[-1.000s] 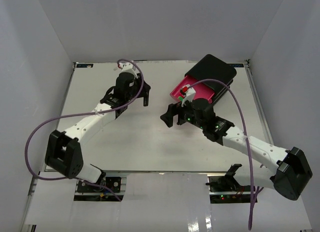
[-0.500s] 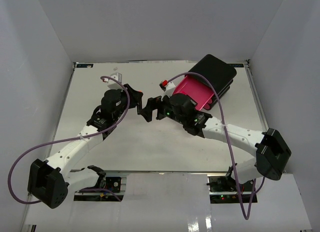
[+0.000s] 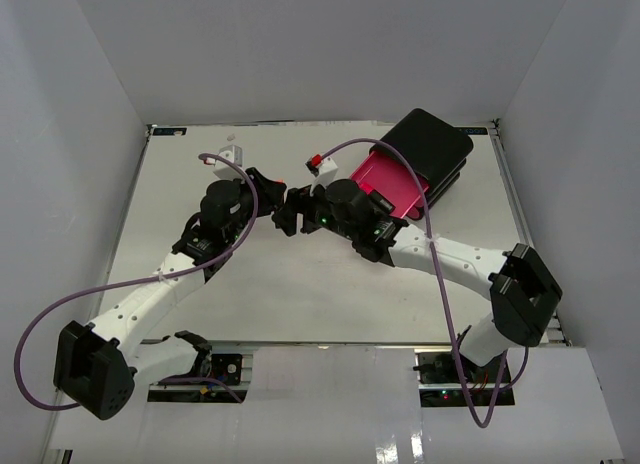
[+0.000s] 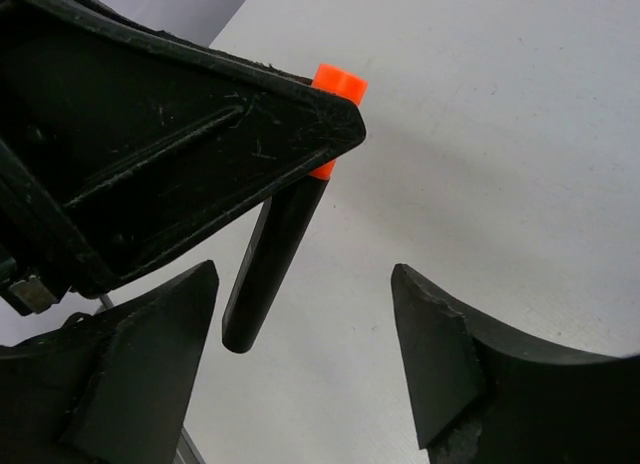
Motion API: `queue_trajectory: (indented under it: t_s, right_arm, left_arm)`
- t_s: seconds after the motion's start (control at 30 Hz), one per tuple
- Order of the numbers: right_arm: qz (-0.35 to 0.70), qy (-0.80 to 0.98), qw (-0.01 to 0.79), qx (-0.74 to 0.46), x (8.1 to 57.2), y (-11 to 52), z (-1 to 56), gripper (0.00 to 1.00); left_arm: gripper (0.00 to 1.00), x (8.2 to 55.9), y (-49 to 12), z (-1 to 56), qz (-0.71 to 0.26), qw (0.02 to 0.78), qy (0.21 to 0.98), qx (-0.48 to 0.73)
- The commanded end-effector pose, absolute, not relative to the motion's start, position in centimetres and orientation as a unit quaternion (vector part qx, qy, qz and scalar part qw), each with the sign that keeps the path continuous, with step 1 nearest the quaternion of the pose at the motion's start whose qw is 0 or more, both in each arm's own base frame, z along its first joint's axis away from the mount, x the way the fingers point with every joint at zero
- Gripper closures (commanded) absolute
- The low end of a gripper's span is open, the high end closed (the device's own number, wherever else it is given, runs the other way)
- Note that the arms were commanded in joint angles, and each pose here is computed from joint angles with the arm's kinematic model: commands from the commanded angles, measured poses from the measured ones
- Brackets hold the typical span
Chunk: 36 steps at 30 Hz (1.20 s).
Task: Sort the stationery into containers
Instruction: Pick up the pen from the center of the board.
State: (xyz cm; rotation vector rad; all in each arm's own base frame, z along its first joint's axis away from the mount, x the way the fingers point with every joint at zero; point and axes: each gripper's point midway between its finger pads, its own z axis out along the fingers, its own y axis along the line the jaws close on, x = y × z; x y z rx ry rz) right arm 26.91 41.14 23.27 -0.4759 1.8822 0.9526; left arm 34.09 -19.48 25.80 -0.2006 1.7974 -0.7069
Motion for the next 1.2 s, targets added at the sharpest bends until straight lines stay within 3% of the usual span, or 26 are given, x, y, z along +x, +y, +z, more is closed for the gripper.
queue_trajectory:
  t_s: [0.0,0.3,0.6,0.7,0.87,0.93,1.17]
  right_arm:
    - [0.423,0.734,0.496,-0.189,27.3,42.6,26.9,0.26]
    - [0.429,0.729,0.499,-0.186,27.7,43.3,27.1,0.5]
    - [0.418,0.731,0.511,-0.171,28.0,42.4,27.4,0.87]
    - [0.413,0.735,0.511,-0.167,28.0,41.9,26.9,0.92]
    - [0.379,0.753,0.511,-0.168,28.3,40.0,25.0,0.92]
    - [0.333,0.772,0.513,-0.173,28.8,38.3,23.0,0.92]
    - [0.168,0.798,0.536,-0.217,31.2,30.4,20.9,0.92]
  left_arm:
    - [0.88,33.6,-19.6,27.2,-0.318,0.577,0.748,-0.084]
    - [0.88,33.3,-20.0,27.3,-0.323,0.578,0.745,-0.075]
    - [0.87,33.0,-20.3,27.3,-0.331,0.578,0.743,-0.065]
    - [0.76,32.9,-20.4,27.4,-0.332,0.579,0.742,-0.061]
    - [0.26,33.0,-20.1,27.6,-0.323,0.59,0.738,-0.054]
    - [0.13,33.1,-19.5,28.2,-0.312,0.599,0.735,-0.059]
    - [0.07,33.1,-17.2,30.2,-0.255,0.642,0.721,-0.05]
